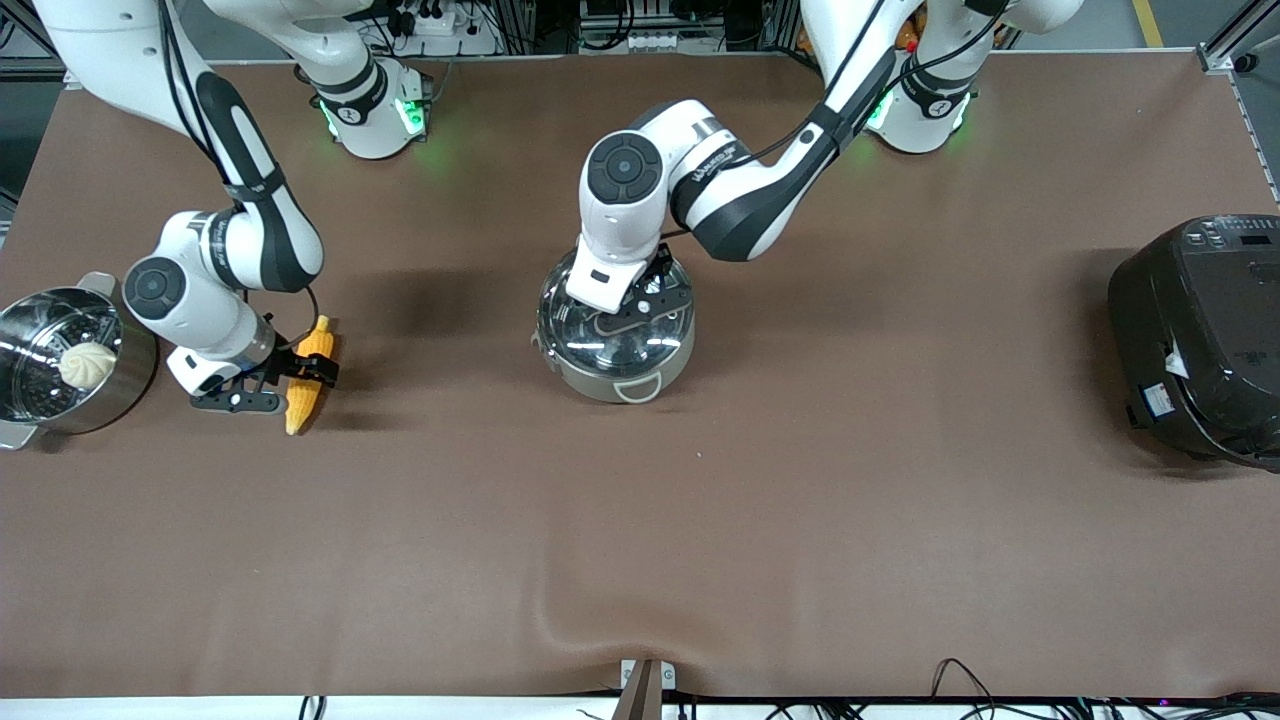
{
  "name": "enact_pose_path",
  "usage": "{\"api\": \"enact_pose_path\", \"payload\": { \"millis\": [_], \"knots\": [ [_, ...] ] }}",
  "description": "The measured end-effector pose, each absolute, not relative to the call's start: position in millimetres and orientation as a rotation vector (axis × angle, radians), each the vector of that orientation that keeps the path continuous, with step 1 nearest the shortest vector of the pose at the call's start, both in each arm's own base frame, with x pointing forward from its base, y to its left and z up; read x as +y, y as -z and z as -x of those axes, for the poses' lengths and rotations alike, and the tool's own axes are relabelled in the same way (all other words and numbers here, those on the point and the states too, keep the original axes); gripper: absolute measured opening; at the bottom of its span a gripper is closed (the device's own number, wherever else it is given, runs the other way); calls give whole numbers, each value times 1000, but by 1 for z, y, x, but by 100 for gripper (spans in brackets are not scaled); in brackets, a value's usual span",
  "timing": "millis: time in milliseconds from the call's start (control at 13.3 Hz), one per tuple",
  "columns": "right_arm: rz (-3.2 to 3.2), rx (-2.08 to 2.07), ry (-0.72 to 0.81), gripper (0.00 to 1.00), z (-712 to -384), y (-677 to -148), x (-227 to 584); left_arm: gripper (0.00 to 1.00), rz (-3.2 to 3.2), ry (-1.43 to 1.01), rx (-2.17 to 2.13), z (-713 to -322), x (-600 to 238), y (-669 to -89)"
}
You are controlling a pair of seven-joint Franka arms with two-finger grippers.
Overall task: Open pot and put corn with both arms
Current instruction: 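Grasp the lid knob with the left gripper while the right gripper grasps the corn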
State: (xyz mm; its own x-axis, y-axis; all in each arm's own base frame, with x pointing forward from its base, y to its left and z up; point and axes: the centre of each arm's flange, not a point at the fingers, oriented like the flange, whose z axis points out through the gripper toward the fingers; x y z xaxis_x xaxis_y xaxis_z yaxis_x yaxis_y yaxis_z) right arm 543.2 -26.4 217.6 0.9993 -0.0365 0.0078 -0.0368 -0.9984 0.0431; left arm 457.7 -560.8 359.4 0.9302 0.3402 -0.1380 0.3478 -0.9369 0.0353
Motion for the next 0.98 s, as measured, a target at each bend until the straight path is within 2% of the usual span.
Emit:
{"api": "enact_pose_path", "payload": {
  "millis": [226,451,977],
  "knots": [
    [-3094,-64,-10,100,-542,-215,-47,79,-3037,200,517,-447,-569,-358],
    [-3090,-66,2,100,-539,-202,-59,74,-3040,194,520,-449,-568,-357],
    [-3110,-133,15,100,-537,-187,-61,75,-3079,176,512,-452,-566,-338]
  ]
}}
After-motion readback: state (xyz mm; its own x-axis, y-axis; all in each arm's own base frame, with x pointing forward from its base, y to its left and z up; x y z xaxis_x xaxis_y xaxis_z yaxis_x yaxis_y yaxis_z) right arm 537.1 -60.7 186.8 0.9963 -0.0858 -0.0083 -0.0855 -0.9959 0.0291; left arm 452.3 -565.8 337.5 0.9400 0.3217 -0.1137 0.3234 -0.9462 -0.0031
